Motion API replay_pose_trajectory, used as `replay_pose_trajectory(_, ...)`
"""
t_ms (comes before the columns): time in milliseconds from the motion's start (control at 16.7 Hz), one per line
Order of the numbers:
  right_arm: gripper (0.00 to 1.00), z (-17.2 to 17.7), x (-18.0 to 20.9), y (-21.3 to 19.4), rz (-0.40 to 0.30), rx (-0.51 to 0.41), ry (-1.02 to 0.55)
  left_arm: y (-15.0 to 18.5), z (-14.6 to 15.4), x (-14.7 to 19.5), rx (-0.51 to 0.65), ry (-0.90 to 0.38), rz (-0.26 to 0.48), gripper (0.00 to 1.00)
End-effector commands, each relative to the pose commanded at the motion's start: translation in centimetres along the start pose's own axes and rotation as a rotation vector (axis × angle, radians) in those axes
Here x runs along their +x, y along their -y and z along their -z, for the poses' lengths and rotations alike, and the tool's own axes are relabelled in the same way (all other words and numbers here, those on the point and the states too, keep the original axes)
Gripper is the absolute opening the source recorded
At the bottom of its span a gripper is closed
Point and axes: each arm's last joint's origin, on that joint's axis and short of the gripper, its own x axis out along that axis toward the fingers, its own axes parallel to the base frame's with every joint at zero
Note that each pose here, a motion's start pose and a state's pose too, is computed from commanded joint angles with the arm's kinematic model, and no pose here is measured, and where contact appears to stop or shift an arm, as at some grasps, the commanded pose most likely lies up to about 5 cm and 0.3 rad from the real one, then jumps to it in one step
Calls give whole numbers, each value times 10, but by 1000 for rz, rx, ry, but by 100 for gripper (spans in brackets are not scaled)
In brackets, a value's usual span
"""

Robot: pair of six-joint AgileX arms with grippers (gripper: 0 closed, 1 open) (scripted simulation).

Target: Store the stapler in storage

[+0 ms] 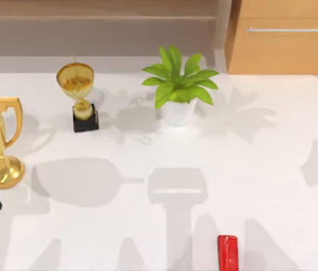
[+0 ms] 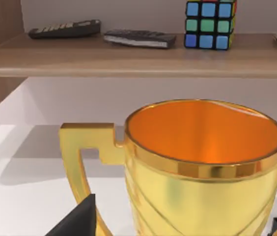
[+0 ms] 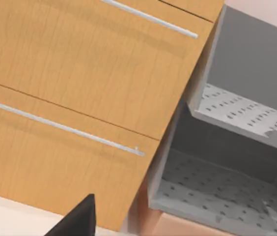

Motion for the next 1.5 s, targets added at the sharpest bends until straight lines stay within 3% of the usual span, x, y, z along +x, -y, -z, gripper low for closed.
replay_pose_trajectory(240,100,-23,52,0,-3,-262,-3,0,0,0,0,0,0,100)
replay_pose_trajectory(480,100,-24,121,-15,-10,-539,-3,0,0,0,0,0,0,100)
replay_pose_trajectory(900,100,33,223,-72,-20,-965,0,0,0,0,0,0,0,100)
replay_pose_trajectory(1200,100,83,254,-106,-17,-1154,-2,0,0,0,0,0,0,100)
replay_pose_trajectory(1500,100,97,259,-114,-14,-1199,-3,0,0,0,0,0,0,100)
